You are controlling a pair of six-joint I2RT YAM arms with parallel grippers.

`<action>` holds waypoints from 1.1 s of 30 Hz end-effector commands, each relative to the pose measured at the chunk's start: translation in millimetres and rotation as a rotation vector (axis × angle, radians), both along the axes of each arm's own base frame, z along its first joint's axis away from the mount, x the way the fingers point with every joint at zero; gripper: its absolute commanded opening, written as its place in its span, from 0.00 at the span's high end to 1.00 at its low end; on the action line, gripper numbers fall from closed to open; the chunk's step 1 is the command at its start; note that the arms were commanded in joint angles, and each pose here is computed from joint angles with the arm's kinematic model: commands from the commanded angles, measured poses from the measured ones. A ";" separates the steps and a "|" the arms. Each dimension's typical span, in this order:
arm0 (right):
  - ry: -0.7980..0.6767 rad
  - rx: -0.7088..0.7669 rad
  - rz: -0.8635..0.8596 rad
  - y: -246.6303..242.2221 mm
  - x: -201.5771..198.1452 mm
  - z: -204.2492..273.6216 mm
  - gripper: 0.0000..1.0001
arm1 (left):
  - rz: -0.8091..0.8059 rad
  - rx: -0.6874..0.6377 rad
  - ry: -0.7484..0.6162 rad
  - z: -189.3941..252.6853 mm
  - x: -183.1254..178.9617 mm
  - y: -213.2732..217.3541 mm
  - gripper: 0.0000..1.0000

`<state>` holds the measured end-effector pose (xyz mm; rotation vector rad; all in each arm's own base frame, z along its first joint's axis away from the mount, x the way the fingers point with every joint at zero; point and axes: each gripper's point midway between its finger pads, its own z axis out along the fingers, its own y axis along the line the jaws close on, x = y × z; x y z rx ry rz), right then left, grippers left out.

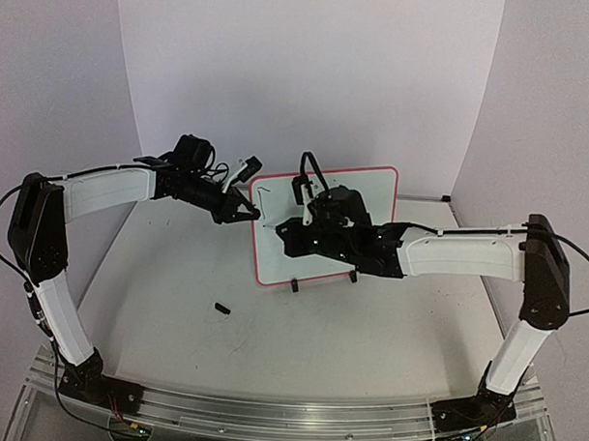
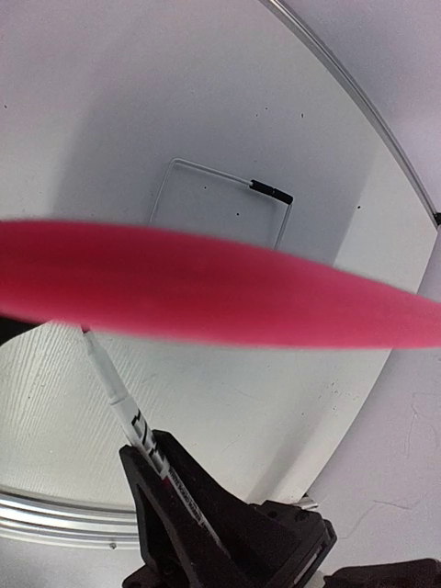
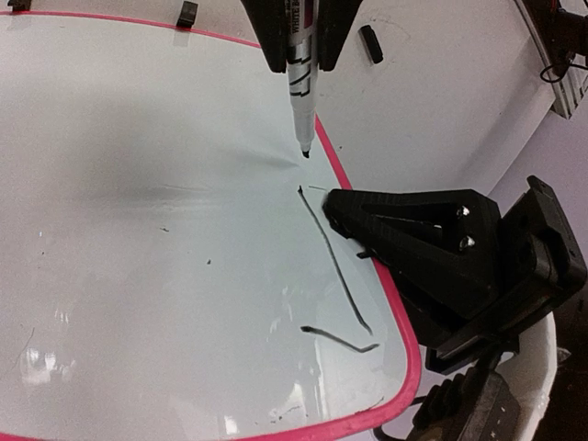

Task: Write a sentence on the whiteboard
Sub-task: Write on the whiteboard with the whiteboard marker without the cap.

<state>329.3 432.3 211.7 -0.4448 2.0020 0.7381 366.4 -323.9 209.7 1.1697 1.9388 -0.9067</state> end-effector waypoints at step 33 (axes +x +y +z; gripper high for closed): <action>-0.147 0.081 -0.110 -0.4 25.6 59.4 1.00 | 0.042 0.086 0.008 -23.8 8.8 8.0 1.00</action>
